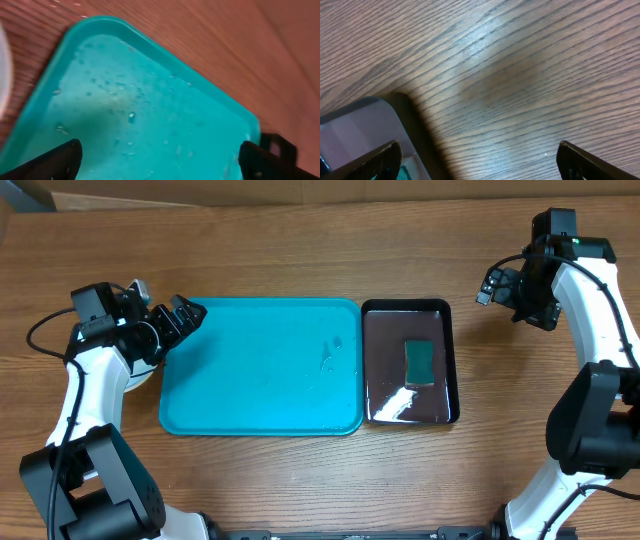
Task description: Clean dirty plates on tray and stack at the side
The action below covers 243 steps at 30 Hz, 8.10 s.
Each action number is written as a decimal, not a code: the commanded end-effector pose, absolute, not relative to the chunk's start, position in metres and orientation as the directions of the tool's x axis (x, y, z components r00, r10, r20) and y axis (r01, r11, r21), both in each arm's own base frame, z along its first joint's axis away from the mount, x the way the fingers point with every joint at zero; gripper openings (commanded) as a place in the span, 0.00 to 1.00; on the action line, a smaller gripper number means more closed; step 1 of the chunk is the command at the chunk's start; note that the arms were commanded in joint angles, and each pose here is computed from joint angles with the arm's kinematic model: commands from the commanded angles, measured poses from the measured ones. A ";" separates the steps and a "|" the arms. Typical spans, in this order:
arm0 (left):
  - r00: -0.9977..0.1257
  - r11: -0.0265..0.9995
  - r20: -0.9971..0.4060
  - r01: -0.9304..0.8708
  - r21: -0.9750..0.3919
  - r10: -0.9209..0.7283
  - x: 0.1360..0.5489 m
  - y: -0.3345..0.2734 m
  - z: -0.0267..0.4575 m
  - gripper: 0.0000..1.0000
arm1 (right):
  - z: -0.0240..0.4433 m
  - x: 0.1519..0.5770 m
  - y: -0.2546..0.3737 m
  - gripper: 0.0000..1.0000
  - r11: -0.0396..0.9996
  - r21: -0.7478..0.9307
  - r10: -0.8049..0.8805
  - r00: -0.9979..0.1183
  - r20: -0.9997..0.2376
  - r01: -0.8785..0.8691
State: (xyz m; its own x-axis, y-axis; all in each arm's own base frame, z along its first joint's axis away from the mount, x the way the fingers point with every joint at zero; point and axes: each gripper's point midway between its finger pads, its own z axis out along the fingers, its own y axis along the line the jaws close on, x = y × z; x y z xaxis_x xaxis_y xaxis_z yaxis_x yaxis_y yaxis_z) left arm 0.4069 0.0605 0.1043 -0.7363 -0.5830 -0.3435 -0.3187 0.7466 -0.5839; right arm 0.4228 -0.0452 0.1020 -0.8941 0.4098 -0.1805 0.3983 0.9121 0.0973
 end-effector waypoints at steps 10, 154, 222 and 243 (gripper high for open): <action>-0.701 0.805 -0.428 -0.375 -0.460 -0.570 0.409 0.087 0.109 1.00 | 0.108 0.427 -0.046 1.00 0.912 0.103 0.410 -0.890 -0.200 0.397; -0.506 0.914 -0.799 0.048 -0.402 -0.325 0.366 -0.029 0.298 1.00 | 0.169 0.245 0.028 1.00 0.978 0.177 0.173 -0.045 -0.984 -0.109; -0.091 0.950 -0.951 0.080 -0.303 -0.296 0.245 -0.014 0.159 1.00 | 0.169 0.245 0.028 1.00 0.978 0.177 0.173 -0.045 -0.984 -0.109; -0.091 0.950 -0.951 0.080 -0.303 -0.296 0.245 -0.014 0.159 1.00 | 0.169 0.245 0.028 1.00 0.978 0.177 0.173 -0.045 -0.984 -0.108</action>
State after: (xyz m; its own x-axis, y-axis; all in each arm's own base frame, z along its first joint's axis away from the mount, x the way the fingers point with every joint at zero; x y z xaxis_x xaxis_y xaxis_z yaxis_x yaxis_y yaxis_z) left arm 0.2457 -0.0147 0.1593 -0.0977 -0.3134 -0.9446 0.0810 0.9435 -0.3214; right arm 0.2446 0.0313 0.1708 -0.0526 0.1680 -0.9844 -0.1234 0.9771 0.1734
